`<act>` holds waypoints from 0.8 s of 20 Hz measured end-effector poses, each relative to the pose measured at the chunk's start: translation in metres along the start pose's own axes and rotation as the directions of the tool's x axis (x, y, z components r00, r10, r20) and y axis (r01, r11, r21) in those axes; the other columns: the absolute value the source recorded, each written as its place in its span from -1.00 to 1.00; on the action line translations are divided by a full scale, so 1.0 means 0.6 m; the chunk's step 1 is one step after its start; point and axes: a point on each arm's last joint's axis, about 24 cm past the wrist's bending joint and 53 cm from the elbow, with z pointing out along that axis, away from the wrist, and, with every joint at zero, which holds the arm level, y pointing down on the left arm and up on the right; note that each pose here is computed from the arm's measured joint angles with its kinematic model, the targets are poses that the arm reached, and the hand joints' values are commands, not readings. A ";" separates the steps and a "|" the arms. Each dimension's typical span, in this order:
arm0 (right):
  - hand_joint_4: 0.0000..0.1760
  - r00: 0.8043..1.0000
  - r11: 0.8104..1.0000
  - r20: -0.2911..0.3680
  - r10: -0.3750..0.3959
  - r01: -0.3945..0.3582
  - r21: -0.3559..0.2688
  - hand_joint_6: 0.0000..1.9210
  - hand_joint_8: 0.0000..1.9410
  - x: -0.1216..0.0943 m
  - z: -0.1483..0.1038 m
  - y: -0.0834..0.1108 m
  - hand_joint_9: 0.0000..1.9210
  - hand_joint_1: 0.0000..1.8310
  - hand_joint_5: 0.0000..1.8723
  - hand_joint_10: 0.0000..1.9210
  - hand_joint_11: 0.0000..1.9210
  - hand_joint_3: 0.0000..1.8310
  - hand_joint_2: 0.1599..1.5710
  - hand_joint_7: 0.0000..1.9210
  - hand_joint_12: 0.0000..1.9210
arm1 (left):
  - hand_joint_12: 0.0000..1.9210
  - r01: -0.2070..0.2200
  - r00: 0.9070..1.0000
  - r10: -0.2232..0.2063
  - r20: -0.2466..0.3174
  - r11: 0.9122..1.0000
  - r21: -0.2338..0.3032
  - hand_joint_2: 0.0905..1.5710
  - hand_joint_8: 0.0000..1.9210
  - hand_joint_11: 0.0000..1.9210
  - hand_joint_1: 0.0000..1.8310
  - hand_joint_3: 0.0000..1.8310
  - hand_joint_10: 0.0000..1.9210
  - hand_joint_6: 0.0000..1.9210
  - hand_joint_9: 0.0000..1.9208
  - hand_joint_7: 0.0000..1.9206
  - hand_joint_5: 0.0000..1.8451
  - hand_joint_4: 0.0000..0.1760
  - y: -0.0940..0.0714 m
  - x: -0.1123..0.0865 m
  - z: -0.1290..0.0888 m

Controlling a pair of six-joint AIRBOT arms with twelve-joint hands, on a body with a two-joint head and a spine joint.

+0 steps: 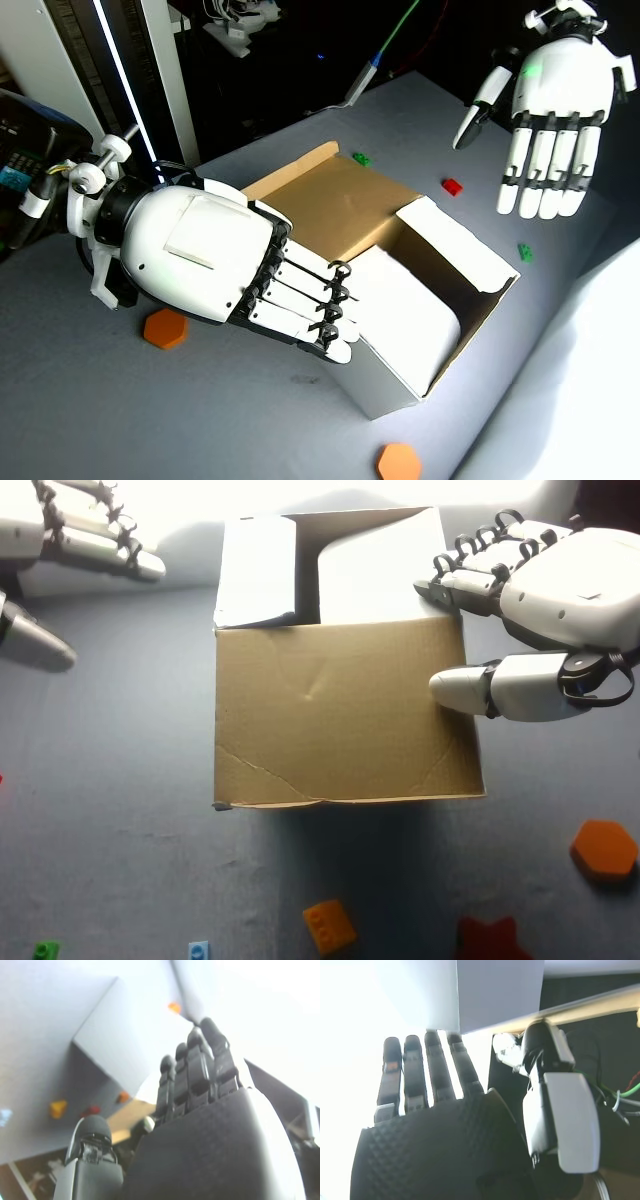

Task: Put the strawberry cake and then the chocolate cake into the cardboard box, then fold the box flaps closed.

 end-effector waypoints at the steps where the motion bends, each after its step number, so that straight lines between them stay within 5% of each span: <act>1: -1.00 1.000 1.000 0.002 -0.002 0.002 0.000 -1.00 -1.00 0.001 0.001 0.001 -0.85 -1.00 -0.89 -0.99 -1.00 -1.00 0.51 -0.81 -0.54 | -0.28 0.003 1.000 -0.003 -0.011 1.000 0.001 0.52 -1.00 -1.00 -1.00 -1.00 -0.99 -1.00 -0.79 -0.83 -0.83 -1.00 -0.002 0.009 -0.001; 5: -1.00 1.000 1.000 0.003 0.000 0.000 0.002 -0.98 -1.00 0.000 0.000 -0.001 -0.81 -1.00 -0.83 -0.98 -1.00 -0.99 0.57 -0.78 -0.39 | -0.25 0.010 0.996 -0.007 -0.088 0.999 0.037 0.53 -0.99 -1.00 -1.00 -1.00 -0.99 -1.00 -0.78 -0.82 -0.82 -1.00 -0.034 0.062 -0.005; 10: -1.00 0.994 0.994 0.007 0.110 -0.111 0.023 -0.99 -1.00 -0.017 -0.018 -0.020 -0.81 -1.00 -0.85 -0.99 -1.00 -1.00 0.56 -0.81 -0.28 | -0.45 0.007 0.991 0.010 -0.133 0.993 0.122 0.53 -1.00 -1.00 -1.00 -1.00 -0.99 -1.00 -0.86 -0.85 -0.84 -1.00 -0.100 0.099 0.012; 12: -1.00 0.982 0.980 0.033 0.184 -0.186 0.071 -0.98 -0.99 -0.039 -0.046 -0.052 -0.78 -1.00 -0.81 -0.98 -1.00 -1.00 0.57 -0.77 -0.24 | -0.48 0.016 0.986 0.010 -0.165 0.987 0.157 0.51 -1.00 -1.00 -1.00 -1.00 -1.00 -1.00 -0.86 -0.85 -0.83 -1.00 -0.129 0.124 0.016; 16: -1.00 0.972 0.967 0.103 0.212 -0.224 0.124 -0.99 -1.00 -0.084 -0.089 -0.094 -0.82 -1.00 -0.86 -0.99 -1.00 -1.00 0.57 -0.81 -0.48 | -0.38 0.022 0.978 0.022 -0.209 0.979 0.203 0.51 -1.00 -1.00 -1.00 -1.00 -0.99 -0.99 -0.82 -0.84 -0.80 -1.00 -0.173 0.167 0.031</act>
